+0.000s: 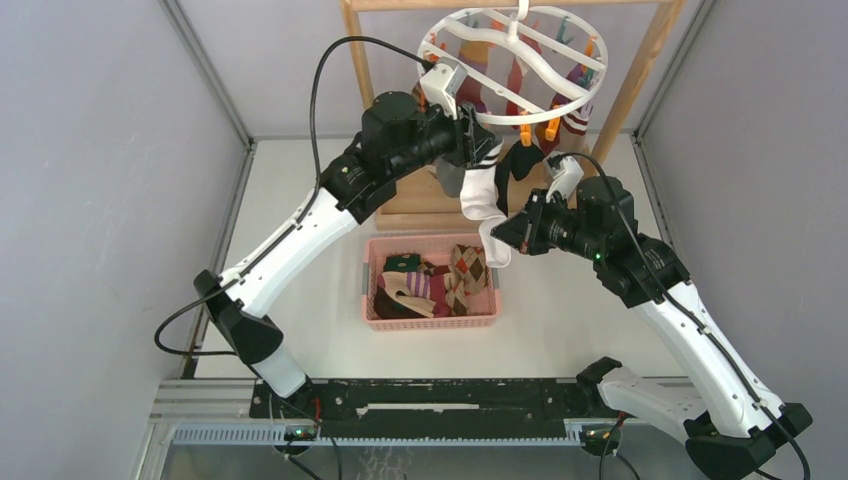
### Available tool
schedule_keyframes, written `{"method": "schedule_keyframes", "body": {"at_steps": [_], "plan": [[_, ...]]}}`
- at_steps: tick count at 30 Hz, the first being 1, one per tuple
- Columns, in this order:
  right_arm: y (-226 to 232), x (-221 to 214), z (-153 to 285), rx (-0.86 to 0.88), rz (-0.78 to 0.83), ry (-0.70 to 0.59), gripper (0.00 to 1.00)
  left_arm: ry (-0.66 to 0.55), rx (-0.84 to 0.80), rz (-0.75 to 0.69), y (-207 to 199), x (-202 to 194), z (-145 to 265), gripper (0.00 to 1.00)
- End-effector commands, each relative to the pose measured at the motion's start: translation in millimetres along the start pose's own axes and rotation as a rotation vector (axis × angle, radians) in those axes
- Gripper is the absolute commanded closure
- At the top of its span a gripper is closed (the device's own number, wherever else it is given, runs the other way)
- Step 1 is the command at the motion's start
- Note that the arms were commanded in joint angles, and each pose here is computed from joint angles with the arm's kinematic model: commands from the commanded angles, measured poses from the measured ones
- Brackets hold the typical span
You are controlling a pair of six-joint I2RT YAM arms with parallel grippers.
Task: Remove the socks clipped to the hanger
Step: Remove the sock from the hanger.
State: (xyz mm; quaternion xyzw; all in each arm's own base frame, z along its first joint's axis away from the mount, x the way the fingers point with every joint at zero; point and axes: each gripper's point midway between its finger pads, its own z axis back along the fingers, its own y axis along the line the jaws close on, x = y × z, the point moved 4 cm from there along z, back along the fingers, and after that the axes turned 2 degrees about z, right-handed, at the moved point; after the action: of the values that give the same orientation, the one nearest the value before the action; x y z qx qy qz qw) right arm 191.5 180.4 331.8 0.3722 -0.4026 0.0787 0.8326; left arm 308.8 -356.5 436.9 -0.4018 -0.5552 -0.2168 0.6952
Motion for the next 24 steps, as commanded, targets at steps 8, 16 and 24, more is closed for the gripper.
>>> {"method": "schedule_keyframes", "body": {"at_steps": [8,16,24], "plan": [[8.7,7.1,4.8,0.026,0.017,-0.028,1.0,-0.056,-0.031,-0.007,-5.3,15.5,-4.0,0.67],[9.0,6.2,2.6,0.03,0.021,-0.02,1.0,-0.043,-0.025,0.009,-0.8,14.8,-4.9,0.95],[8.0,5.3,0.6,0.028,0.022,-0.011,1.0,-0.023,-0.019,0.014,3.7,13.6,-1.7,0.92]]}}
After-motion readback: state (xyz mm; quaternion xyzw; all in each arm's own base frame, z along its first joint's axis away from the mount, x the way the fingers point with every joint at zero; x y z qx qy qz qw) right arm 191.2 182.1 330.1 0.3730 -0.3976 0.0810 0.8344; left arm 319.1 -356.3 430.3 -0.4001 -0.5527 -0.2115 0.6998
